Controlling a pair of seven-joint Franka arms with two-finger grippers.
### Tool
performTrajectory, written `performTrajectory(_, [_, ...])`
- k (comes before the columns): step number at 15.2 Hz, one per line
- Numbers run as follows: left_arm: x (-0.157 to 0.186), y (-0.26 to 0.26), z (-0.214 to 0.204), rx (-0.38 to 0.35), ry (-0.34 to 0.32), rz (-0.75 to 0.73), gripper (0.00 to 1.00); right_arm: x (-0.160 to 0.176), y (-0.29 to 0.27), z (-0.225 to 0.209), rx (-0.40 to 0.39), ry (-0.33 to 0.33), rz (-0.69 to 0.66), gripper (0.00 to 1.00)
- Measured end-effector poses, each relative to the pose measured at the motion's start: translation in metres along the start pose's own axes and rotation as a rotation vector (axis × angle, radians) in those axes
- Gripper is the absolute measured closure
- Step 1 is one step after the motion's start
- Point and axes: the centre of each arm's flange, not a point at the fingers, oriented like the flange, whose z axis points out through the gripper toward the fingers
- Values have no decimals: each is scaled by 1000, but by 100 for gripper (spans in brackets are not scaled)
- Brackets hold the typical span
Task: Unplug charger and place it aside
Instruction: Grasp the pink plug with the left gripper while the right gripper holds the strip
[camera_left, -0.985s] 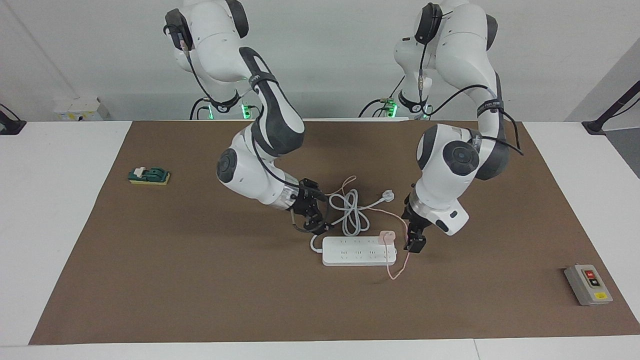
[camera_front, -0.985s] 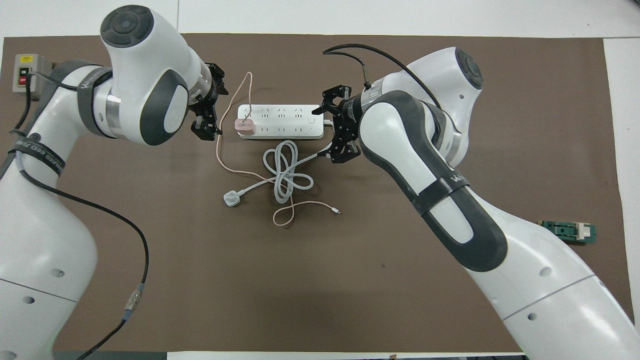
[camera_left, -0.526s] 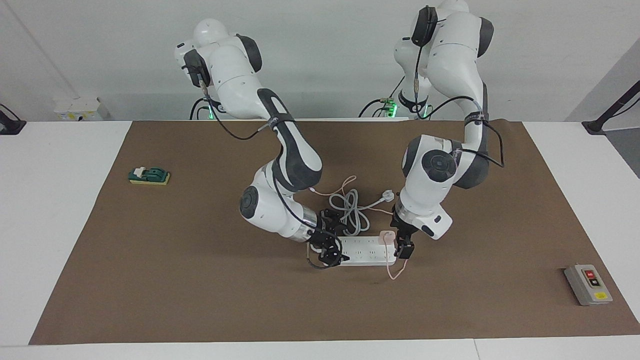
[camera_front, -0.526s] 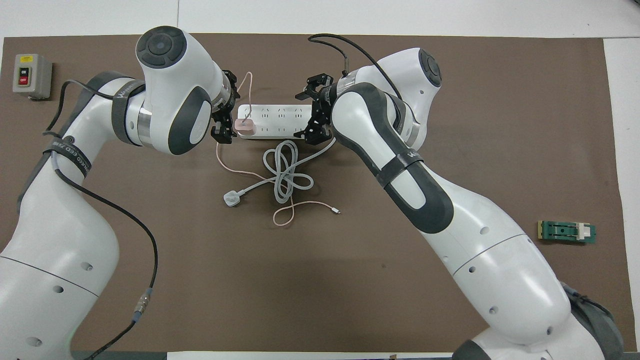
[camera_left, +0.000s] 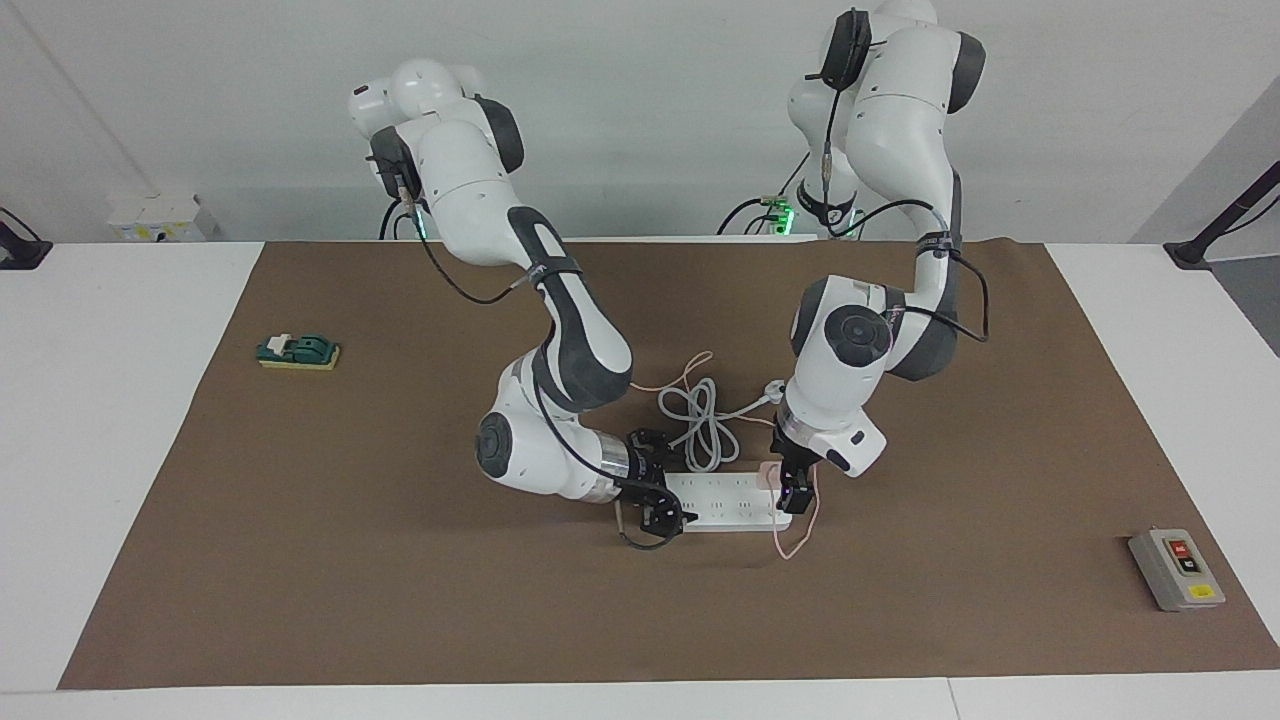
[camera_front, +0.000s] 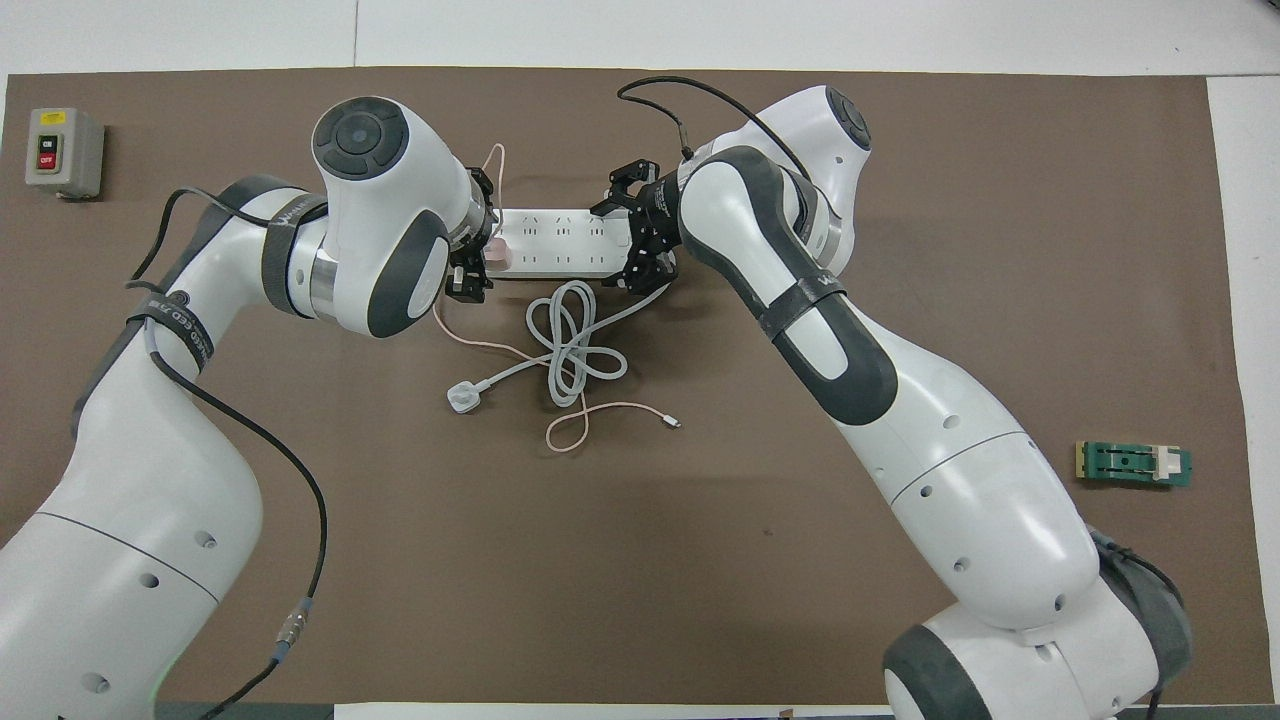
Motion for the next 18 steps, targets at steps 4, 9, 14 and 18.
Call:
performTrajectory(4, [-3, -2, -2, -3, 15, 16, 70, 2, -6, 0, 14, 1, -25, 0])
performTrajectory(9, [-5, -3, -3, -7, 27, 28, 71, 8, -10, 0, 19, 7, -30, 0])
performTrajectory(14, [-7, -3, -3, -9, 33, 33, 71, 6, -10, 3, 20, 17, -56, 0])
performTrajectory(18, [-7, -3, -4, -6, 34, 33, 71, 8, -9, 6, 19, 20, -56, 0])
